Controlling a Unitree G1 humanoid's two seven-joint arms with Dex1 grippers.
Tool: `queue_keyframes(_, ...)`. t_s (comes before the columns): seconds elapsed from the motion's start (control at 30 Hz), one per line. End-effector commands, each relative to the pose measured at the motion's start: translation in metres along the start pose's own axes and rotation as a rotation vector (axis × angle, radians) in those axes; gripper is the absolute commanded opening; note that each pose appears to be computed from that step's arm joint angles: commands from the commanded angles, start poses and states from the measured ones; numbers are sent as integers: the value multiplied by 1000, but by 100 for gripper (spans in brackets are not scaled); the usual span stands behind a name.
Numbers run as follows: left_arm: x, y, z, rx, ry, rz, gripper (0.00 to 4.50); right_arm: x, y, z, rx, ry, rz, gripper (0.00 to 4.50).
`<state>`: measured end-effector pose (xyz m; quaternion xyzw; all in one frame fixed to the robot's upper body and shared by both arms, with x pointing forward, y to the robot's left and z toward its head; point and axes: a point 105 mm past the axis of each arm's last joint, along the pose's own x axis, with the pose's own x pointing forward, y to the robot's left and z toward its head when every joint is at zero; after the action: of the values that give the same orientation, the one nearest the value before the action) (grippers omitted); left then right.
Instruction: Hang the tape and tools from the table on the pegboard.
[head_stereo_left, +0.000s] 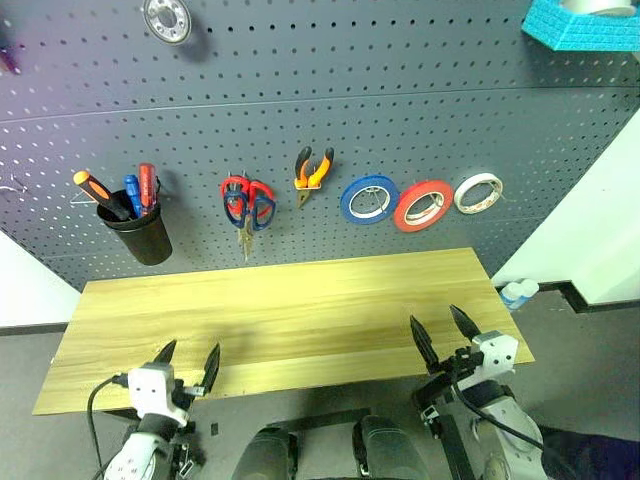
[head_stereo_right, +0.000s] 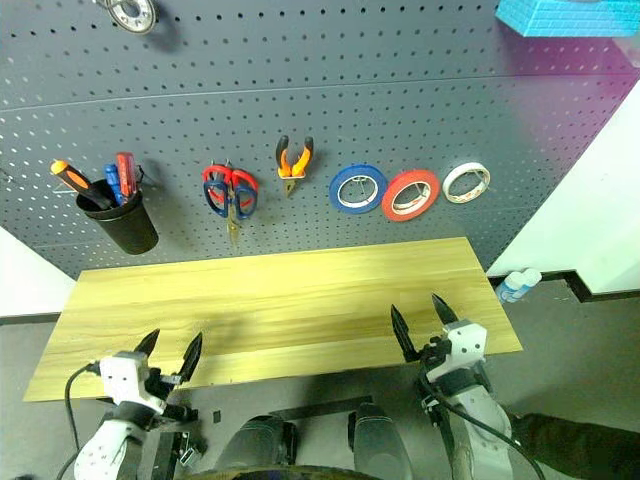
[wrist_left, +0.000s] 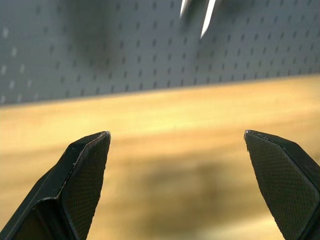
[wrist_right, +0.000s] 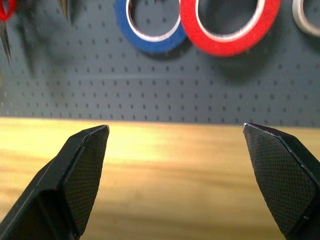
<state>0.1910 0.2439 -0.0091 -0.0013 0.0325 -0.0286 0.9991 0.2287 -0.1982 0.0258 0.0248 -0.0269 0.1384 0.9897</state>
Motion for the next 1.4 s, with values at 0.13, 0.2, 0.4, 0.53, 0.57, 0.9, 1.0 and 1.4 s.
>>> queue_keyframes(0.13, -19, 12, 15, 31, -56, -9, 448, -6, 4, 14, -3, -26, 19, 450)
queue_keyframes(0.2, -26, 13, 16, 32, -53, -11, 448, -8, 5, 13, -4, -15, 30, 450)
queue_keyframes(0.4, -23, 1, 16, 20, -52, -41, 448, -6, 4, 14, -13, -12, 26, 450)
queue_keyframes(0.53, -10, -8, 20, 25, -70, -60, 448, -3, 8, 19, -7, -29, 28, 450)
queue_keyframes(0.57, -7, -9, 22, 25, -75, -59, 448, -1, 9, 20, -8, -29, 29, 450)
queue_keyframes(0.9, 11, -17, 29, 18, -99, -84, 448, 13, 13, 34, -10, -54, 28, 450)
queue_keyframes(1.0, 13, -13, 28, 14, -100, -86, 448, 16, 11, 35, -3, -64, 23, 450)
queue_keyframes(1.4, 10, -5, -2, 17, -80, -89, 448, 18, 5, 21, -7, -59, 6, 450)
